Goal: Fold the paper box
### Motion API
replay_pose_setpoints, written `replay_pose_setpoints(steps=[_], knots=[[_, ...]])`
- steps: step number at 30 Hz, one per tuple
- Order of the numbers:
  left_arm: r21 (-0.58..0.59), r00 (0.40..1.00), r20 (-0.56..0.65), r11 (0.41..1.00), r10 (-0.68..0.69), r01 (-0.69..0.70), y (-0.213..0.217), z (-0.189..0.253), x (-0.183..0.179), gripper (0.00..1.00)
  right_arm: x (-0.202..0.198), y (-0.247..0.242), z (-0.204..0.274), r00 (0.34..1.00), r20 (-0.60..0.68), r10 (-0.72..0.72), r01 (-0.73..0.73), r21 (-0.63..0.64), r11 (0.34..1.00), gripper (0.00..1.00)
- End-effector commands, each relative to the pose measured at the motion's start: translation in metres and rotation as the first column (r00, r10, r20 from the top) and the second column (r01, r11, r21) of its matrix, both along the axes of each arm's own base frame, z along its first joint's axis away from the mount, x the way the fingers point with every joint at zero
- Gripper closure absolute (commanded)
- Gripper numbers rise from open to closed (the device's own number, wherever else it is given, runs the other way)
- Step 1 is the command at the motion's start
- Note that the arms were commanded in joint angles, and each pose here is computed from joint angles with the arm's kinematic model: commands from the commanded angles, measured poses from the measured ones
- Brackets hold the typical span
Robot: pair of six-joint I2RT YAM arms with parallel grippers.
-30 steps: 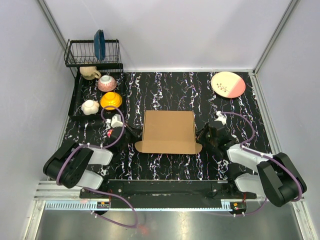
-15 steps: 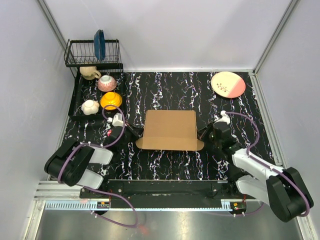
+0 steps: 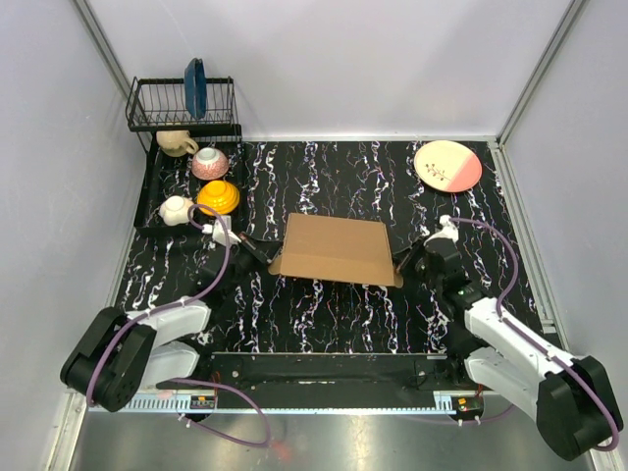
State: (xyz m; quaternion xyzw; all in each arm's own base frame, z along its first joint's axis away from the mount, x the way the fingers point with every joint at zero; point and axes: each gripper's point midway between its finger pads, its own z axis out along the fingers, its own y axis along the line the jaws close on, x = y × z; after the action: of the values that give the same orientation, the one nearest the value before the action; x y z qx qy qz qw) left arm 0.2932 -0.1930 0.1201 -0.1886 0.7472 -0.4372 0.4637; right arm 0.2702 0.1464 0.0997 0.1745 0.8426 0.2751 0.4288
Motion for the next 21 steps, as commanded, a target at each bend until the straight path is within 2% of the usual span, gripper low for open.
replay_pose_setpoints(steps=[1,15,21], knots=[[-0.033,0.995,0.065,0.997,-0.070,0.072,-0.014,0.034,-0.003,1.00,0.010,0.017,0.055,0.995,0.089,0.044,-0.051,0.080,0.995,1.00],[-0.071,0.993,0.060,0.992,-0.098,0.103,-0.018,0.049,-0.011,1.00,0.014,0.029,0.087,0.994,0.103,0.045,-0.062,0.173,0.983,1.00],[-0.065,0.992,0.056,0.991,-0.113,0.117,-0.017,0.054,-0.017,1.00,0.005,0.028,0.080,0.997,0.063,0.052,-0.062,0.174,0.983,0.93]])
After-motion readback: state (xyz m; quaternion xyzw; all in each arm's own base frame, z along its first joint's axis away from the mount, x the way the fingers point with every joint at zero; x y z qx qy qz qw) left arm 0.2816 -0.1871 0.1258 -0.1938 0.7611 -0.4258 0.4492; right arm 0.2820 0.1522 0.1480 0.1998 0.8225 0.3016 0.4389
